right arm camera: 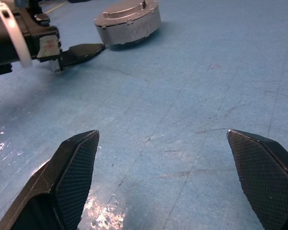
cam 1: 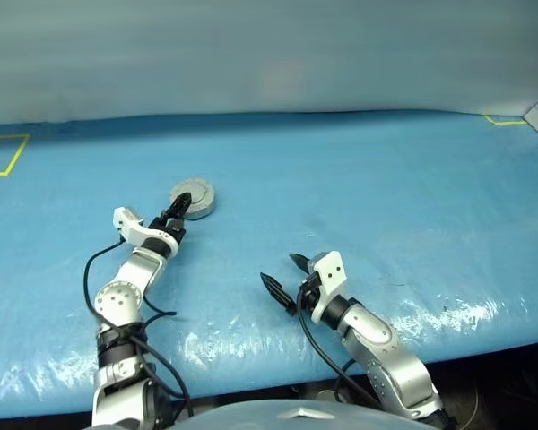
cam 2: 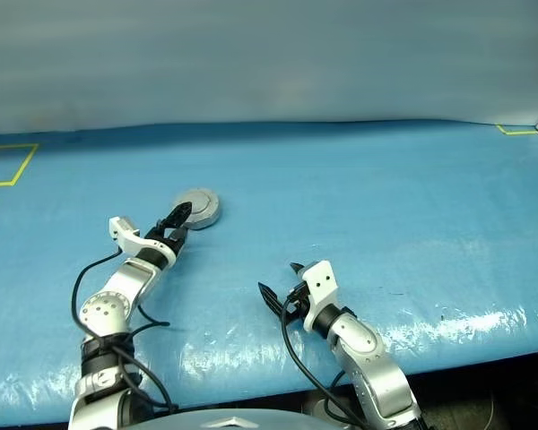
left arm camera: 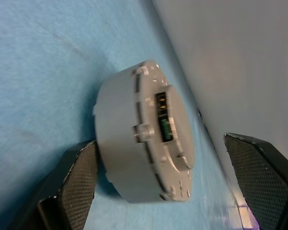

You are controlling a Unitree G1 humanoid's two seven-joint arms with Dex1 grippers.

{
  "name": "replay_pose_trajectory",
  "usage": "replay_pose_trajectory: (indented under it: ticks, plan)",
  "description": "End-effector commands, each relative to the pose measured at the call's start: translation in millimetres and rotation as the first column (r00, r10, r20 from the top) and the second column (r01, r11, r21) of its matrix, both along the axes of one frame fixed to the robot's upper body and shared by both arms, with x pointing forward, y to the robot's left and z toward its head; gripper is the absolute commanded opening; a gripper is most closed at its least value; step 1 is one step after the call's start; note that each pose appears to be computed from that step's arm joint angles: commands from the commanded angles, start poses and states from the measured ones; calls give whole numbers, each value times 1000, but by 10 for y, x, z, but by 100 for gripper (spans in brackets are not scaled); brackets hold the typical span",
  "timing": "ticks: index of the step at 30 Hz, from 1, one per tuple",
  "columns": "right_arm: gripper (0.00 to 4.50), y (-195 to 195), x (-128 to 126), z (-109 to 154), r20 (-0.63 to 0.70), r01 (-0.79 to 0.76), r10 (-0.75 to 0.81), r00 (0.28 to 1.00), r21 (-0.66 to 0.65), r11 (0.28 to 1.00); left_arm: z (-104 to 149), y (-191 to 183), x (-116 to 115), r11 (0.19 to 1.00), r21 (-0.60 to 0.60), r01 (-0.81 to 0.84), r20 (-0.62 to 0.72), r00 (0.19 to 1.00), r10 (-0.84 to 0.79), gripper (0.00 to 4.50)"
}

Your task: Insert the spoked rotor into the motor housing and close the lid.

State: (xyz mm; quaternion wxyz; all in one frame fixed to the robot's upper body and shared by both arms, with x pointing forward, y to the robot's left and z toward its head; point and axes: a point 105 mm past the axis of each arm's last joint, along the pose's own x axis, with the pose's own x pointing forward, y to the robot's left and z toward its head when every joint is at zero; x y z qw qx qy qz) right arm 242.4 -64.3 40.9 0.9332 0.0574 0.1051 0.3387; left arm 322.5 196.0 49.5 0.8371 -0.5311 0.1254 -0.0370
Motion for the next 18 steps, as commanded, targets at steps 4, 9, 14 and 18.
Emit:
replay_pose_trajectory:
  ticks: [4,9,14,18]
  plan:
    - [450,0,30,75,62,-2,2,998,-12,1000,-102,-128,-563,919,324,226,-53,974,-221,447]
    - [450,-62,75,122,114,34,-32,993,-13,999,16,-172,-738,726,660,192,43,956,-291,447]
    - [450,-167,142,151,189,124,-113,975,-43,991,10,-201,-801,456,887,70,109,929,-354,447]
    - [450,-311,184,136,251,230,-206,946,-71,971,73,-170,-772,311,948,-73,181,925,-333,447]
